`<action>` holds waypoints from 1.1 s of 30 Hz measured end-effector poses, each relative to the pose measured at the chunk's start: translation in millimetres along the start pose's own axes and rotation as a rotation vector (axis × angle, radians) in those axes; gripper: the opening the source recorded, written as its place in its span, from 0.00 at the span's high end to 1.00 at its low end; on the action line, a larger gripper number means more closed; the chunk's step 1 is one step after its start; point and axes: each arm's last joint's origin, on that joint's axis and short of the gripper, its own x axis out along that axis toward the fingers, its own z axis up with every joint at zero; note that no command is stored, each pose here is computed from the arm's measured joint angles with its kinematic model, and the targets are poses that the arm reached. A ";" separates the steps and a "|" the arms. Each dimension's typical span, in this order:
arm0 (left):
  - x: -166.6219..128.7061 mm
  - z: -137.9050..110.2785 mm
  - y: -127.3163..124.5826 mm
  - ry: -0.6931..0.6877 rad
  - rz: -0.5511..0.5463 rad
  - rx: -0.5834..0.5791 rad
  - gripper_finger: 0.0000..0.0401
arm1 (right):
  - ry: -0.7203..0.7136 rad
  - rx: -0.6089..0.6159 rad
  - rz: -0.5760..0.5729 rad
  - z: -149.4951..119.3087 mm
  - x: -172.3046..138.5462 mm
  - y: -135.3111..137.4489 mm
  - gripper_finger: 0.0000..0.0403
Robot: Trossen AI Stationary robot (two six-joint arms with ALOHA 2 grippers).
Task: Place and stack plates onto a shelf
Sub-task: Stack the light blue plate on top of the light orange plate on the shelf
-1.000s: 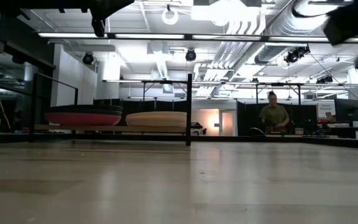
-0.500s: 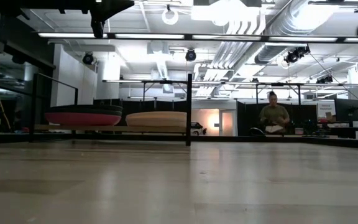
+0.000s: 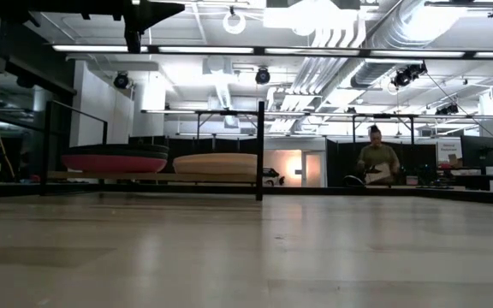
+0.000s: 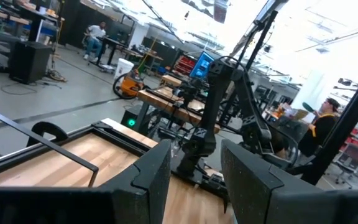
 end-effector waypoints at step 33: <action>-10.1 40.7 -13.1 -0.421 -0.143 -0.048 0.67 | -0.861 0.222 -0.025 160.6 -143.3 -52.6 1.00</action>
